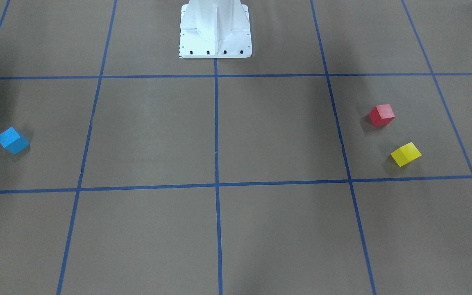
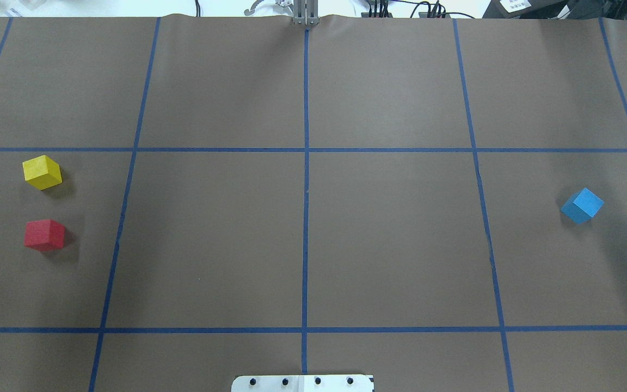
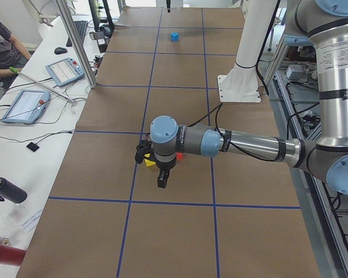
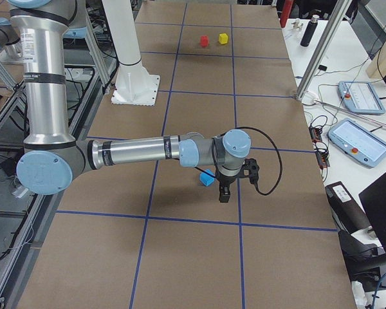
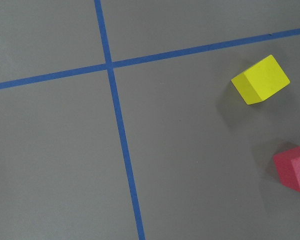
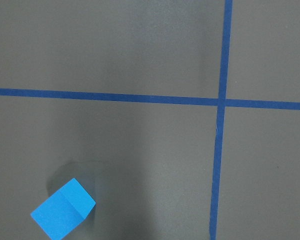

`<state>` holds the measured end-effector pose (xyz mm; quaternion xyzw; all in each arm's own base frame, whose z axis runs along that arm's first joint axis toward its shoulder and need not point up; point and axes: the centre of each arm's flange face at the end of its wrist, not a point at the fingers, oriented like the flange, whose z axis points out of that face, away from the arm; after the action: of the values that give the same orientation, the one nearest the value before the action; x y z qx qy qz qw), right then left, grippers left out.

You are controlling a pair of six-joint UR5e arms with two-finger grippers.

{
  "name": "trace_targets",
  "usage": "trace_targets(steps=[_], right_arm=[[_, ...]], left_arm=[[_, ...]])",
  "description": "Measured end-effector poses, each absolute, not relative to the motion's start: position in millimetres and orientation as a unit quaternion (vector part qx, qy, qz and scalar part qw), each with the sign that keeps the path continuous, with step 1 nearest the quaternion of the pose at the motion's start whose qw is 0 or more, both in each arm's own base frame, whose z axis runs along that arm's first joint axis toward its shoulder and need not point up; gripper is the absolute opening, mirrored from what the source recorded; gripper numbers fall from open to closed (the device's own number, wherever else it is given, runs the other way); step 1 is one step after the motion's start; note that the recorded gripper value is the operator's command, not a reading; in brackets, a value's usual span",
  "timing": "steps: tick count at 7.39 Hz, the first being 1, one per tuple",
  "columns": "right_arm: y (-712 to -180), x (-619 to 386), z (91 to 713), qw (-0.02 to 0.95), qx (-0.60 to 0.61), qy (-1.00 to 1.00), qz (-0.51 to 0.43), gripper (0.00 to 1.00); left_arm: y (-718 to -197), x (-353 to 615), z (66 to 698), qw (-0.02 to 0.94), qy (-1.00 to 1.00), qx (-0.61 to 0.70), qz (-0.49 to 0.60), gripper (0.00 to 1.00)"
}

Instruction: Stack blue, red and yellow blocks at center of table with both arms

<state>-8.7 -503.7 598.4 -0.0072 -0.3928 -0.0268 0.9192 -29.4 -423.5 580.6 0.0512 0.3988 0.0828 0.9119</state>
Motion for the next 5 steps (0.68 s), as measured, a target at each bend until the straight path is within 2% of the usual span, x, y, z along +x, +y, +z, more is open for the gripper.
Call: trace_targets(steps=[5], right_arm=[[-493, -31, 603, 0.913, 0.016, -0.402, -0.064, 1.0]], left_arm=[[-424, -29, 581, 0.912, 0.398, 0.051, 0.083, 1.0]])
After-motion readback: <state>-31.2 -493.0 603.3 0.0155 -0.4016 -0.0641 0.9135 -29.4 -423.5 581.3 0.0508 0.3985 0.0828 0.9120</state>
